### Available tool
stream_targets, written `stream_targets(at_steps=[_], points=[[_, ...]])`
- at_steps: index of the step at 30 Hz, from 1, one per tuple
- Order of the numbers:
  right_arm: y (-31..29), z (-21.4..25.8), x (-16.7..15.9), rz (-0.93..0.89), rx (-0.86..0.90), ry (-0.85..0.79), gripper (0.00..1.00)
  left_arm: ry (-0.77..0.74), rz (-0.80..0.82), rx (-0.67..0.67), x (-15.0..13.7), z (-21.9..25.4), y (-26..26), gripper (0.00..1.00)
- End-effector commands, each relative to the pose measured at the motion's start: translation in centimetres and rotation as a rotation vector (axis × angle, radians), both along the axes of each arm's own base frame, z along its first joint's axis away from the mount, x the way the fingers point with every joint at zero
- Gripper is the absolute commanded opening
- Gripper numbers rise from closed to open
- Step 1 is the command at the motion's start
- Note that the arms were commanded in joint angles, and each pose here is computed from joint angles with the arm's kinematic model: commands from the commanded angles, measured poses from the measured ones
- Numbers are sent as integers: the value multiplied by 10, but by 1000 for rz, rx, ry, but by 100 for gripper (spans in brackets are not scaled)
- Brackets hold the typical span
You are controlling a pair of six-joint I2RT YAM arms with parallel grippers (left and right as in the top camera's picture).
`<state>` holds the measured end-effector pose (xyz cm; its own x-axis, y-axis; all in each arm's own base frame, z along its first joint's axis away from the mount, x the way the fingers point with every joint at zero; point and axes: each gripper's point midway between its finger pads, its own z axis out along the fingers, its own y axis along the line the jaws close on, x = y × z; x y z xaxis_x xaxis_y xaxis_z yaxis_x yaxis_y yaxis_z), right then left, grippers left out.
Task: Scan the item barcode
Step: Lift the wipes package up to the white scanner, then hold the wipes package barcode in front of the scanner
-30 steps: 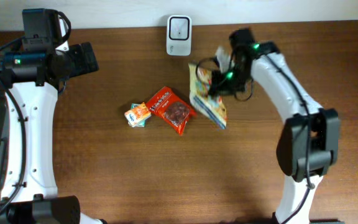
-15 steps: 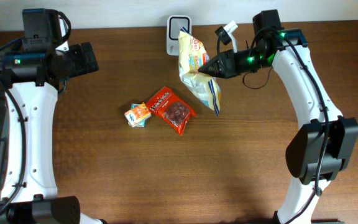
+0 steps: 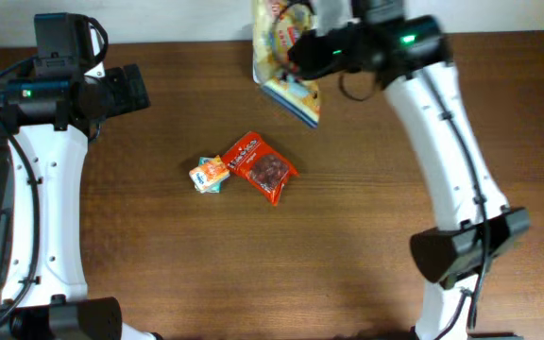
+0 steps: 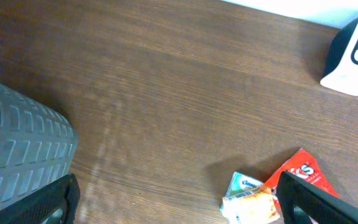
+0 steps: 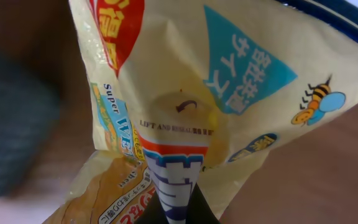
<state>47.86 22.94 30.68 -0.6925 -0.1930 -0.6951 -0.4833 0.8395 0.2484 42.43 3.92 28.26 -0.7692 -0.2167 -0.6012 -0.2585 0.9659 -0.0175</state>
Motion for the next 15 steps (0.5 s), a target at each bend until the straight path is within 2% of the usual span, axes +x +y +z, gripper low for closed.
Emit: stream_targets(at_steps=[1,8,15], points=[[-42,-16,43,-308,-361,-165,4,6,-3,0,0,-2,1,99],[-36,-100,93,-309,-512,-165,4,6,-5,0,0,-2,0,99],[-22,-156,120,-292,-521,-167,4,6,-5,0,0,-2,0,99]])
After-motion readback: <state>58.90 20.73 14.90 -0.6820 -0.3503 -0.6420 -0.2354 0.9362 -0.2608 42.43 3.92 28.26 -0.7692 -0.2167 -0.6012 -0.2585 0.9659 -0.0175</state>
